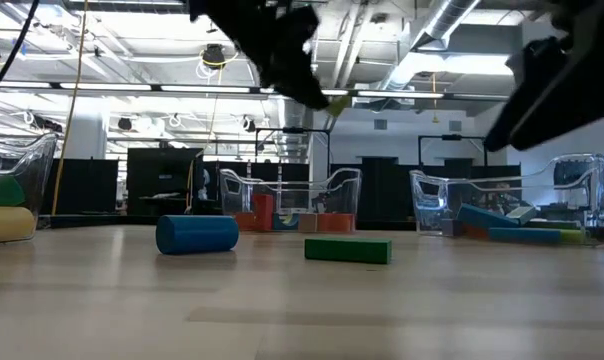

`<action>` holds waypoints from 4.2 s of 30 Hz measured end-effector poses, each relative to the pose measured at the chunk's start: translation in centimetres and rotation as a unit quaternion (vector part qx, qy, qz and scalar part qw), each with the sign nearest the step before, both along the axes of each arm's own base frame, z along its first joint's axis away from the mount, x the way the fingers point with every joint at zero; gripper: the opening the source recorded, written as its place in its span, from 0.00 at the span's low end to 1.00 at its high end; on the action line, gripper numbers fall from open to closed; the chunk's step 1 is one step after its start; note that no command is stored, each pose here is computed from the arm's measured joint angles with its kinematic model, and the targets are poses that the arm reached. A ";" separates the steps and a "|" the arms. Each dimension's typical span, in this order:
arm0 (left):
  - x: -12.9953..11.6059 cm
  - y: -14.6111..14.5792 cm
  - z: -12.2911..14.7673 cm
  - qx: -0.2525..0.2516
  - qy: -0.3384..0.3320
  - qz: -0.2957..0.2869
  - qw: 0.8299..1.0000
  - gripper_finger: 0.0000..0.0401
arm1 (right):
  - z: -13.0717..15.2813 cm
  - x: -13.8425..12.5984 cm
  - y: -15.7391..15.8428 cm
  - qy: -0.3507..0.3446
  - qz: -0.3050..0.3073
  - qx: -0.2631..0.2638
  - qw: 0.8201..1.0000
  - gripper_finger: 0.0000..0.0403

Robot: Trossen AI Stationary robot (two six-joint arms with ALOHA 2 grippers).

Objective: Sort blocks by size
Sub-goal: Put the light green arch block into the middle transparent bin, then put the green rectangular block into the right transparent bin

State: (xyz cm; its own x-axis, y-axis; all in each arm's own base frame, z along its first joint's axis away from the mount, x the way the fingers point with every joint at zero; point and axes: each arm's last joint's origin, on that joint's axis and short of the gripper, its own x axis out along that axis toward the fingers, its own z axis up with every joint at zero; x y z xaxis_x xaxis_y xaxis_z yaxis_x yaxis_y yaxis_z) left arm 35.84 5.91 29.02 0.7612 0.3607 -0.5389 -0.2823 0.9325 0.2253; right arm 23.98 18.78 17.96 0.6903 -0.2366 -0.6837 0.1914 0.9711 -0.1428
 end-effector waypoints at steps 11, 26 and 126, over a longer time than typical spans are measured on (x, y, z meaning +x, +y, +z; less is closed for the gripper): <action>-3.6 13.4 -1.8 -0.096 -0.031 0.116 0.988 0.34 | -1.4 -0.2 -0.8 -0.017 -0.006 -0.013 1.000 0.63; -2.3 17.0 -9.0 -0.156 0.017 0.131 0.979 0.40 | -1.7 -0.3 -0.5 -0.048 -0.015 0.009 0.999 0.63; 4.5 -14.4 -15.4 -0.084 0.175 -0.287 0.938 0.31 | -1.6 -0.1 -0.5 -0.055 -0.016 0.017 0.998 0.63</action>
